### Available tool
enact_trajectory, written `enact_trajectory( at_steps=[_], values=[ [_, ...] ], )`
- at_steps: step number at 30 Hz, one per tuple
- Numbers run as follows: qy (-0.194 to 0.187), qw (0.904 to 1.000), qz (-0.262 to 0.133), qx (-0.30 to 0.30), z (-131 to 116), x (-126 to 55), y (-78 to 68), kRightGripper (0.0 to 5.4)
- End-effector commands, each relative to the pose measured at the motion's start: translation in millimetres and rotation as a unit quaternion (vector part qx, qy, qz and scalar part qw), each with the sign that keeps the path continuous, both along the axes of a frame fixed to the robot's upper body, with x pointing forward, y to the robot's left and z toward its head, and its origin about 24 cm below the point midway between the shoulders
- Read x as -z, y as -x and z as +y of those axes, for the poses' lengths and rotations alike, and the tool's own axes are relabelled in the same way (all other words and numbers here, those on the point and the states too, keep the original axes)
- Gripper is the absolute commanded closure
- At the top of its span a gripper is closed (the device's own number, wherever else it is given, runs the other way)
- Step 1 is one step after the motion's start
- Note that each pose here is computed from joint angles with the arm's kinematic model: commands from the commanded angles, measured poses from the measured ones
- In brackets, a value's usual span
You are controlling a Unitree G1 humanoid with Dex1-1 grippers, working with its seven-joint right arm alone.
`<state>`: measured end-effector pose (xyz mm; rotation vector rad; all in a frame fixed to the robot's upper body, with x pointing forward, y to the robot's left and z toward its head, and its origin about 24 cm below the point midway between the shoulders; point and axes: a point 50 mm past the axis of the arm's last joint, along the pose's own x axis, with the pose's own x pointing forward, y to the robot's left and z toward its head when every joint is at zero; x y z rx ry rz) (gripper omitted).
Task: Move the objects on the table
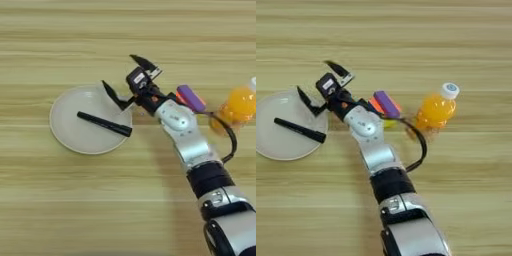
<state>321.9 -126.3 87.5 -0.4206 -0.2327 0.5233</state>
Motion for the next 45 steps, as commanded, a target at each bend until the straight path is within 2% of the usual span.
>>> enact_trajectory(
  at_steps=[1, 7, 12, 45],
  values=[
    [-0.021, 0.9939, -0.097, 0.05, -33, -54.3, 1.6, 0.02],
    [-0.041, 0.9897, -0.094, 0.1, -64, -57.0, 14.8, 0.02],
    [-0.049, 0.9879, -0.089, 0.117, -75, -56.5, 17.3, 0.02],
    [-0.062, 0.9845, -0.095, 0.134, -87, -62.4, 18.3, 0.02]
  ],
)
